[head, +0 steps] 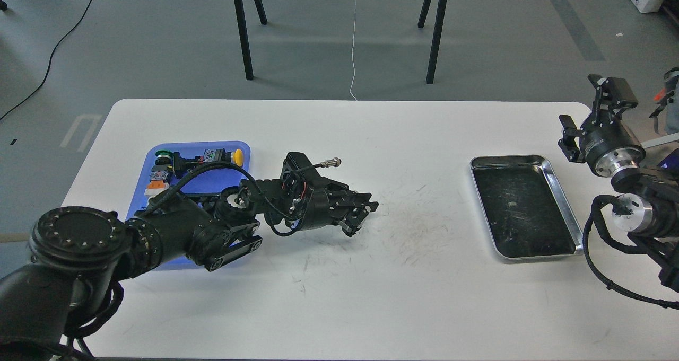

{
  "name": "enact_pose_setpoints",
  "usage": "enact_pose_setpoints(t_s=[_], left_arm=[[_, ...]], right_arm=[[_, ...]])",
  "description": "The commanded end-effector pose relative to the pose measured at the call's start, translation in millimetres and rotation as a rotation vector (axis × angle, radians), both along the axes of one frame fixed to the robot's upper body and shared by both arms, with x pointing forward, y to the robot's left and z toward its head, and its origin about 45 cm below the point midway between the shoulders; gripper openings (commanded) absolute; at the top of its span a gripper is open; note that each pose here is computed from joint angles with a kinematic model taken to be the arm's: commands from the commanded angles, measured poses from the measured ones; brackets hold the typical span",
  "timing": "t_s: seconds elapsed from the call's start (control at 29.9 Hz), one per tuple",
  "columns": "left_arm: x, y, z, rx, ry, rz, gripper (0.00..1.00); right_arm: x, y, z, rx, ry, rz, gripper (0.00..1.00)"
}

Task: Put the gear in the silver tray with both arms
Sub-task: 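Lower the gear onto the table center and open the left gripper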

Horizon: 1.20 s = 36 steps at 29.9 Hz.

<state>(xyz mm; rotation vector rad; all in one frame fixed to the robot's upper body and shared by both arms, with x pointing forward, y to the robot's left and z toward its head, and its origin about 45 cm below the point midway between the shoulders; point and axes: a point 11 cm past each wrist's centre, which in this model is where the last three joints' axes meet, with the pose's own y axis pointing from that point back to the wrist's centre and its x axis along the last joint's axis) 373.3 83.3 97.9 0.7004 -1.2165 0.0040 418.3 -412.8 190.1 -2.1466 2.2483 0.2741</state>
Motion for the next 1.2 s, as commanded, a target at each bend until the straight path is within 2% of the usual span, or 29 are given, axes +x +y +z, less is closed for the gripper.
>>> enact_pose_setpoints(t_s=[0.0,0.23,0.53,0.74,0.84,0.97,1.0,1.1,1.17], left_arm=[[-0.4,0.1,-0.5,-0.001,0.002,0.001,0.20],[-4.4,-1.5,-2.8,-0.006,0.012,-0.004,0.20],[-13.8,-12.7,-1.4,-0.055,0.045,-0.010,0.34],[-13.5,-14.8,0.8,-0.088,0.066,0.016,0.38],[-10.3,-18.2,6.7,-0.127,0.075,0.042,0.49],[6.0,-23.0,26.8,-0.250,0.105,0.146,0.80],[11.7,-24.1,33.9,-0.290,0.115,0.179,0.85],[31.2,-26.2,58.9,-0.421,0.146,0.281,0.98],[44.9,-27.6,78.7,-0.512,0.165,0.343,0.99]], right_arm=[[1.1,1.0,1.6,0.001,-0.004,0.002,0.99],[0.6,0.8,0.9,0.001,-0.002,0.002,0.99],[0.0,-0.1,-0.5,-0.002,0.001,-0.001,0.99],[0.1,0.5,-0.5,-0.001,0.001,0.001,0.99],[0.4,1.4,-0.1,0.000,0.000,0.004,0.99],[0.9,2.7,0.7,0.001,-0.002,0.008,0.99],[1.4,2.8,1.3,0.001,-0.003,0.008,0.99],[4.5,8.3,6.6,-0.041,-0.015,0.046,0.99],[6.3,17.4,9.8,-0.103,-0.025,0.104,0.99]])
